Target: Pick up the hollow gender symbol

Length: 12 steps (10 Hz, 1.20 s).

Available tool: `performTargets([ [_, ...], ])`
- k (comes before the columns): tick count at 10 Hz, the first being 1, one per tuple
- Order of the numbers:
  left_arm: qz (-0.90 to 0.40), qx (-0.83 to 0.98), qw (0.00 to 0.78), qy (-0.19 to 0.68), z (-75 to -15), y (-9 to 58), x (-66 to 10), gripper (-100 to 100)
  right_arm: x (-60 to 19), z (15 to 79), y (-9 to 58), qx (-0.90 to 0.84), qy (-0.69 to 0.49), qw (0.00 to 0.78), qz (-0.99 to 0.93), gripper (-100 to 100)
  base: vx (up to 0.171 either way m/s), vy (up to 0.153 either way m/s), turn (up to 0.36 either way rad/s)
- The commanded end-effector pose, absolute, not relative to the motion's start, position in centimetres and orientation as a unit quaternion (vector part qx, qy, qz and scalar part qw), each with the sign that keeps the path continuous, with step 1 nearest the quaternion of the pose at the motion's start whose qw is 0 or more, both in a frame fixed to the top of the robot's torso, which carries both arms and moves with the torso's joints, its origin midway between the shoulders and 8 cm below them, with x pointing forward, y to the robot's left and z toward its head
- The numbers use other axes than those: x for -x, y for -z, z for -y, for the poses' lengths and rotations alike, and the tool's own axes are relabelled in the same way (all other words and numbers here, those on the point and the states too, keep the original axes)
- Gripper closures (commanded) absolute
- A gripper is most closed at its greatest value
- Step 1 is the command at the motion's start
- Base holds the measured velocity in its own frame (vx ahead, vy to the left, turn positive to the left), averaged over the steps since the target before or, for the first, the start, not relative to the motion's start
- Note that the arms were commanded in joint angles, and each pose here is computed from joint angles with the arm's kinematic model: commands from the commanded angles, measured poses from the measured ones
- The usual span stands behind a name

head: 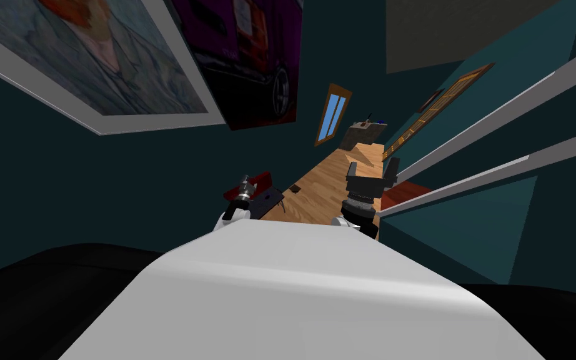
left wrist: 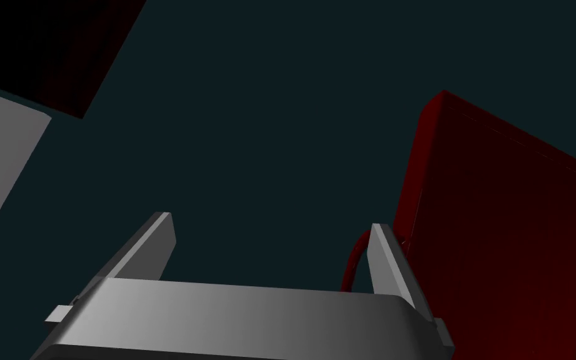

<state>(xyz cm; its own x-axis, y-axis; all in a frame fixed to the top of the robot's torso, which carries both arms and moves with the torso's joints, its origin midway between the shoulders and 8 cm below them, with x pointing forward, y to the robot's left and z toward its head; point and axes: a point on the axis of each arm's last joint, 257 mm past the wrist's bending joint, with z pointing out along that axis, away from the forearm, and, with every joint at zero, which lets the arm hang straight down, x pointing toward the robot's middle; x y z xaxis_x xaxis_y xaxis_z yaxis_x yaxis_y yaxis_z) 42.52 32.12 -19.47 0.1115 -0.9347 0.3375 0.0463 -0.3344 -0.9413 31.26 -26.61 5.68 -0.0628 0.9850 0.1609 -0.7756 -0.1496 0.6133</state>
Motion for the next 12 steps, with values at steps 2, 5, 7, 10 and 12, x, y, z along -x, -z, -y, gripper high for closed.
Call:
performTargets([
  [2,-0.375,0.628,0.414,0.541,-32.1,22.0,-43.0,-100,-31.3,26.6,-5.7,-0.28,-0.705,0.625,-0.187,0,0.046,0.014,-0.009],
  [5,-0.377,0.668,0.369,0.524,-31.8,25.3,-43.3,-100,-31.3,26.6,-5.7,-0.28,-0.705,0.625,-0.187,0,0.053,0.008,-0.01],
  [7,-0.379,0.69,0.344,0.511,-31.6,27.3,-43.3,-100,-31.3,26.6,-5.7,-0.28,-0.705,0.625,-0.187,0,0.05,0.013,-0.008],
  [10,-0.383,0.716,0.315,0.491,-31.3,29.7,-43.1,-100,-31.3,26.6,-5.7,-0.28,-0.705,0.625,-0.187,0,0.051,0.005,-0.01],
  [12,-0.384,0.737,0.289,0.475,-31.0,31.6,-42.9,-100,-31.3,26.6,-5.7,-0.28,-0.705,0.625,-0.187,0,0.057,0.017,-0.01],
])
